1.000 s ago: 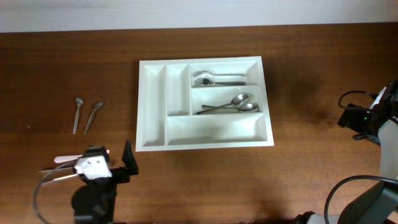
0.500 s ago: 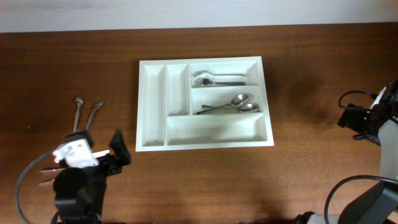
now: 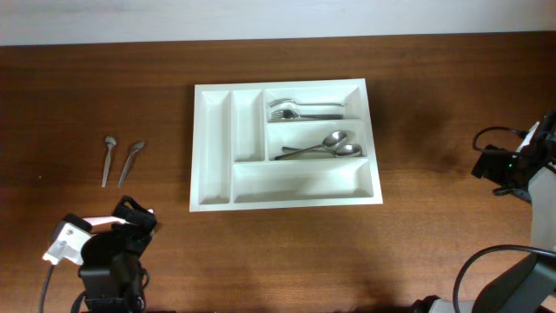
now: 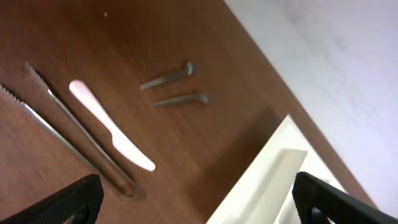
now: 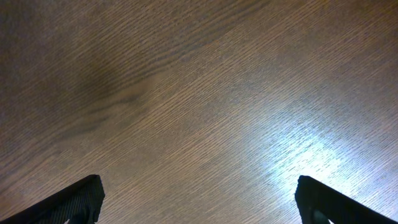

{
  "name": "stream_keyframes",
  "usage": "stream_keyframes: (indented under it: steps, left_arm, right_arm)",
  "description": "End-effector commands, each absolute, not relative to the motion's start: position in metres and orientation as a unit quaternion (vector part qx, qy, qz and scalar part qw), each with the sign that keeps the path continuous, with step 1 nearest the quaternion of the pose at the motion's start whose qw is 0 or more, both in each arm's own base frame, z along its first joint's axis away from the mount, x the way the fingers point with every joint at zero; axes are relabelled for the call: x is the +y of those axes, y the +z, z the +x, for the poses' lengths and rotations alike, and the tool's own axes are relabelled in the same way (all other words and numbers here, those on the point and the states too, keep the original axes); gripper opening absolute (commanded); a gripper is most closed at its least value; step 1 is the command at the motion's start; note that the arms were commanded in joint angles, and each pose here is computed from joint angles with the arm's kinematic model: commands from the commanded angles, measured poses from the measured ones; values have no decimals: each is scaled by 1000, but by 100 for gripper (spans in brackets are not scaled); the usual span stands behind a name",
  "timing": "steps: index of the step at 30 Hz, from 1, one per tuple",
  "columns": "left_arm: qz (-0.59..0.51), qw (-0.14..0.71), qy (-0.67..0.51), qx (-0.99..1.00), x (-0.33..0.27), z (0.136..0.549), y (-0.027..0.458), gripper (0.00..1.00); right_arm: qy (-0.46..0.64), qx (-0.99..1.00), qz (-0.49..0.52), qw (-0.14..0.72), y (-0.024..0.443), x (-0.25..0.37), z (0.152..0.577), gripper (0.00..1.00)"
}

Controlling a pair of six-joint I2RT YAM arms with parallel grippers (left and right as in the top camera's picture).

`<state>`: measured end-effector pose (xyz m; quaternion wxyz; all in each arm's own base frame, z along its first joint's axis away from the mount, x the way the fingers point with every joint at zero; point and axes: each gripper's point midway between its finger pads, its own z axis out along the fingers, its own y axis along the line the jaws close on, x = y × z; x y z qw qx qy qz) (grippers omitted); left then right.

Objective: Pack container
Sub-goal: 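Move the left gripper over the knife and tongs on the left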

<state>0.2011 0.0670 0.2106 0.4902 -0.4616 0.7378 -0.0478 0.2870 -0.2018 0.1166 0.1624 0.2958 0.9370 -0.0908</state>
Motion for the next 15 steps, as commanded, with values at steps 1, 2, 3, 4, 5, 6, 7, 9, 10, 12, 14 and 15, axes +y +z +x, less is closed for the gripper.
stream_keyframes:
  steps: [1, 2, 3, 4, 5, 6, 7, 9, 10, 12, 14, 15]
  left_arm:
    - [-492, 506, -43, 707, 77, 206, 233, 100]
    - [-503, 498, -39, 705, 79, 210, 236, 100]
    - [-510, 488, -34, 708, 80, 213, 237, 100]
    - [-521, 471, -24, 712, 82, 217, 238, 100]
    - [-529, 448, -9, 721, 86, 220, 239, 100]
    - [-535, 425, 6, 730, 89, 224, 240, 100]
    - [-543, 395, 25, 740, 93, 226, 241, 100]
    - [-548, 351, 60, 757, 102, 235, 246, 100]
    - [-545, 335, 73, 765, 105, 240, 248, 100]
    - [-547, 308, 87, 774, 109, 255, 247, 99]
    - [-545, 275, 106, 785, 111, 261, 237, 100]
    - [-546, 257, 113, 789, 111, 262, 230, 100]
  right_arm:
    - [-90, 937, 299, 158, 113, -203, 285, 99]
    - [-90, 937, 299, 158, 113, -203, 285, 99]
    - [-90, 937, 299, 158, 113, -203, 285, 99]
    - [-90, 937, 299, 158, 113, -203, 285, 99]
    - [-90, 937, 299, 158, 113, -203, 285, 99]
    - [-90, 937, 299, 158, 113, -203, 285, 99]
    - [-90, 937, 299, 158, 113, -203, 285, 99]
    - [-90, 937, 299, 158, 113, -203, 285, 99]
    - [-90, 937, 299, 158, 113, -203, 285, 99]
    - [-90, 937, 299, 158, 113, -203, 285, 99]
    - [-90, 937, 299, 158, 113, -203, 285, 99]
    - [-90, 937, 299, 158, 113, -203, 285, 99]
